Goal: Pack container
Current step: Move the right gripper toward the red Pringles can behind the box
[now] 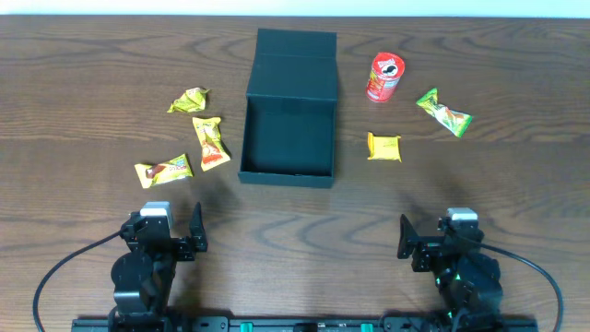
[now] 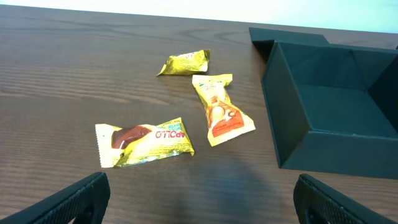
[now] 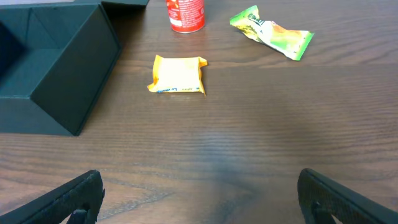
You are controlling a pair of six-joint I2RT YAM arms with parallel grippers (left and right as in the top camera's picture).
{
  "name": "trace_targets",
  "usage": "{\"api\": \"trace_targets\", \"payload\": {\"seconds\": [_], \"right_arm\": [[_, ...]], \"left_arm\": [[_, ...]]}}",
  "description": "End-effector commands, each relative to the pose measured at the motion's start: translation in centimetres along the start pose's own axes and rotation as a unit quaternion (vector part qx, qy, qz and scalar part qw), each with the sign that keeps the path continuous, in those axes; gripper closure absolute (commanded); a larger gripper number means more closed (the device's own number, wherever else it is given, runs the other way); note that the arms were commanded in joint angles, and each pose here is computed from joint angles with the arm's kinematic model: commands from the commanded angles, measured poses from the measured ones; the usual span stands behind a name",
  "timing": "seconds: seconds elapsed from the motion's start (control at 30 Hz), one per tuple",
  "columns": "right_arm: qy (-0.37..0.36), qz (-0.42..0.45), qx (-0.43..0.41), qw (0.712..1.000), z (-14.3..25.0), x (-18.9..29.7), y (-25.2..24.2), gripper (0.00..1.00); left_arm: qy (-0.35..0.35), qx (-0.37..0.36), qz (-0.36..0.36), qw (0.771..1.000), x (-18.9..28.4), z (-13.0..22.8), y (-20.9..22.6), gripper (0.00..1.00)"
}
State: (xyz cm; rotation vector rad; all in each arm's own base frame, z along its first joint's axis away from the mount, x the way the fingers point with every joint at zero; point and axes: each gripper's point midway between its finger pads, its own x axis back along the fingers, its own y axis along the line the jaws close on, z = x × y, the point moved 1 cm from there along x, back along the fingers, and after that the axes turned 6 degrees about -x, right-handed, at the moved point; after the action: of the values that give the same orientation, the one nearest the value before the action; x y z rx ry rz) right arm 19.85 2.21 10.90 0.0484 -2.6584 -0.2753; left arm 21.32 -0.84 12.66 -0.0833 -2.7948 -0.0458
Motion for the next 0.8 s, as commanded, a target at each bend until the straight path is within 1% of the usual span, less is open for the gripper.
{"api": "trace_targets", "payload": {"seconds": [0.0,0.1,0.17,0.23,0.33,0.37,0.47,0.6,0.67,0.77], "right_arm": [[0.003,0.002,-0.006,1.0,0.4,-0.2,-0.1,0.01],[-0.01,-0.007,-0.016,1.0,-0.2,-0.2,0.2,0.01],[-0.028,-0.042,-0.07,0.996,-1.3,-0.1,1.4,0.01],[-0.039,-0.112,-0.179,0.977,-2.8,0.3,3.6,0.01],[0.022,-0.185,-0.327,0.926,-2.3,1.0,6.1,0.01],[0.03,-0.187,-0.352,0.917,-2.2,1.1,6.2,0.01],[0.024,-0.181,-0.366,0.913,-2.5,1.0,5.9,0.01],[0.022,-0.184,-0.427,0.885,-3.1,1.1,5.9,0.01],[-0.002,-0.204,-0.42,0.885,-4.5,1.4,6.3,0.01],[-0.065,-0.244,-0.366,0.896,-7.4,2.4,7.0,0.01]], "left_arm": [[0.009,-0.007,0.008,1.0,-0.3,0.9,-0.3,0.05],[0.009,-0.007,0.008,1.0,-0.3,0.9,-0.3,0.04],[0.009,-0.007,0.008,1.0,-0.3,0.9,-0.3,0.04],[0.009,-0.007,0.008,1.0,-0.3,0.9,-0.3,0.04],[0.009,-0.007,0.008,1.0,-0.3,0.9,-0.3,0.05],[0.009,-0.007,0.008,1.0,-0.3,0.9,-0.3,0.05],[0.009,-0.007,0.008,1.0,-0.3,0.9,-0.3,0.05],[0.009,-0.007,0.008,1.0,-0.3,0.9,-0.3,0.05],[0.009,-0.007,0.008,1.0,-0.3,0.9,-0.3,0.05],[0.009,-0.007,0.008,1.0,-0.3,0.9,-0.3,0.05]]}}
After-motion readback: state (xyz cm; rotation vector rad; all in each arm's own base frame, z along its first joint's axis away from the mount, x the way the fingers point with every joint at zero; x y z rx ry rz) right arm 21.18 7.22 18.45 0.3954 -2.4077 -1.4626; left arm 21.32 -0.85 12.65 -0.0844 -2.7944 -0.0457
